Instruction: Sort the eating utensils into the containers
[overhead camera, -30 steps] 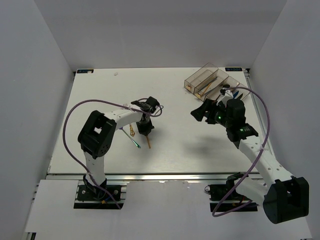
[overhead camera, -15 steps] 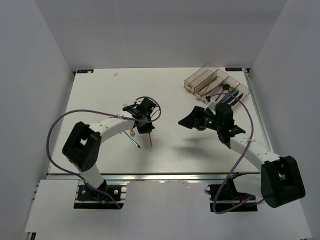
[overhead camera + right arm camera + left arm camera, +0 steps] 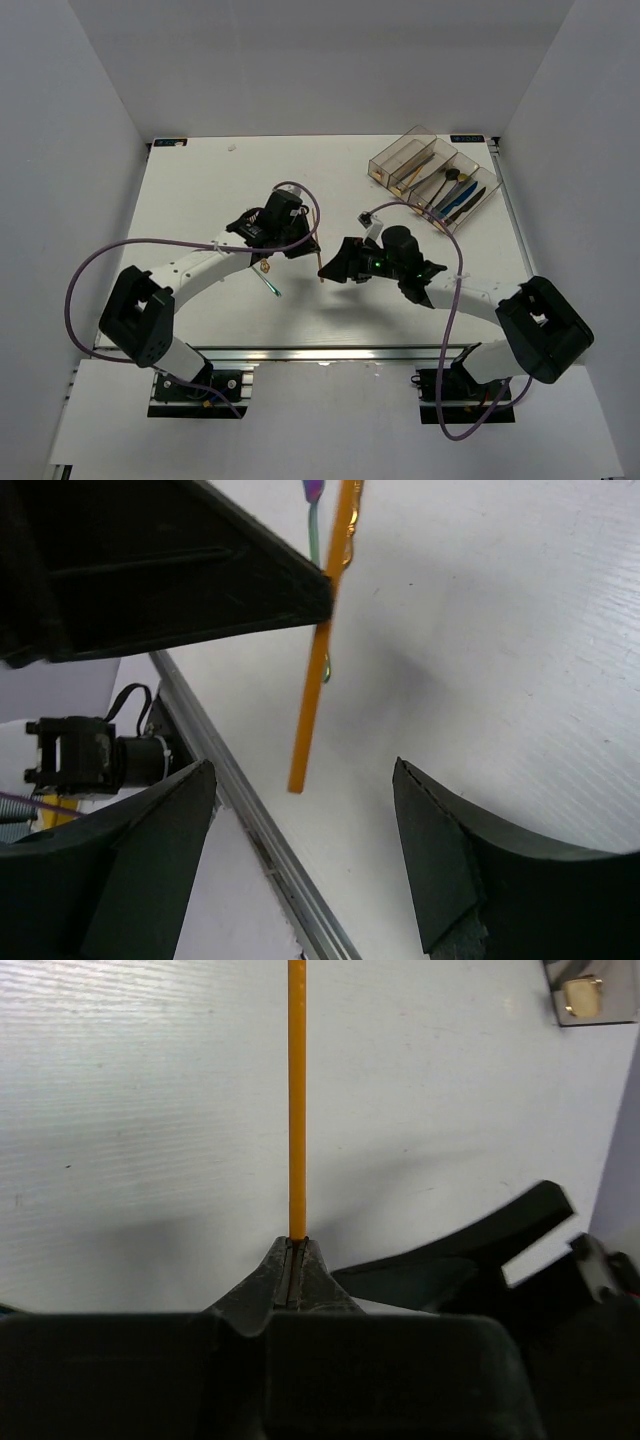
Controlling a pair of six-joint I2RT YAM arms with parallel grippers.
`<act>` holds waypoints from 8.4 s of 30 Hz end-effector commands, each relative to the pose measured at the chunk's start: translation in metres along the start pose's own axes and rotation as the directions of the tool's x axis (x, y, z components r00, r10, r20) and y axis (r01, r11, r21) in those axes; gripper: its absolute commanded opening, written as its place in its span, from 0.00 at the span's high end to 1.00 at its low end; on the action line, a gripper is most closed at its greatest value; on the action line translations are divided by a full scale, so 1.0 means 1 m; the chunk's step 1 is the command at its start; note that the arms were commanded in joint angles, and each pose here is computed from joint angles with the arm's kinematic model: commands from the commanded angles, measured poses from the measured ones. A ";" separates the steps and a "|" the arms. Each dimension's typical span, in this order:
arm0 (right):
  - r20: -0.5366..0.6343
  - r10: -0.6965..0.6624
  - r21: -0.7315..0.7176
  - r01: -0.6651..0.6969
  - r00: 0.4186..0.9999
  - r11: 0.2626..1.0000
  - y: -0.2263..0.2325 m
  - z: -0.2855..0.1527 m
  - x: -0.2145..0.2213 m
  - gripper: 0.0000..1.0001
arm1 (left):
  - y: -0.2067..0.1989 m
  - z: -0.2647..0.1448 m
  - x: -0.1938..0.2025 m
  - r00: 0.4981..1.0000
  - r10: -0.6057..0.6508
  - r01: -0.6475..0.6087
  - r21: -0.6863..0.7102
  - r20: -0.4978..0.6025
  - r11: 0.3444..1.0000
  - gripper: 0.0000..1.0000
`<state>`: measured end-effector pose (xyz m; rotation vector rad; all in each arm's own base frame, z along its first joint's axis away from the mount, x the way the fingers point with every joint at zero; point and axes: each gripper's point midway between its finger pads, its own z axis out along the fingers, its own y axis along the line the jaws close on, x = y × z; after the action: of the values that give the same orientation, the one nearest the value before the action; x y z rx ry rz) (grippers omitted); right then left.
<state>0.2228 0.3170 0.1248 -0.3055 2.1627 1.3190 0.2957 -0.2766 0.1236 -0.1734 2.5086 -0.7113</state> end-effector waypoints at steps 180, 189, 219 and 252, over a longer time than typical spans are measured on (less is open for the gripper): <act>0.205 0.304 0.010 -0.313 0.930 0.950 -0.033 0.049 -0.122 1.00 | -0.046 0.023 -0.031 0.940 0.287 -0.313 0.130 0.182 0.941 1.00; 0.466 0.226 0.141 -0.324 0.855 0.936 -0.095 0.018 -0.242 1.00 | 0.002 -0.049 -0.091 0.901 0.288 -0.201 -0.277 0.323 0.940 0.02; 0.700 -0.115 0.297 -0.141 0.705 0.945 -0.296 -0.034 -0.442 0.99 | 0.070 -0.105 -0.056 0.871 0.408 -0.277 -0.410 0.275 0.869 0.02; 0.438 -0.326 0.650 -0.044 0.838 0.759 -0.093 -0.143 -0.328 0.11 | 0.128 -0.062 -0.035 0.890 -0.096 0.368 -0.575 0.447 0.731 0.02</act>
<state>0.5197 0.0977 0.3492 0.2656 1.7542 0.4338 0.2912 -0.1401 0.1071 -0.5903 2.3235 0.1346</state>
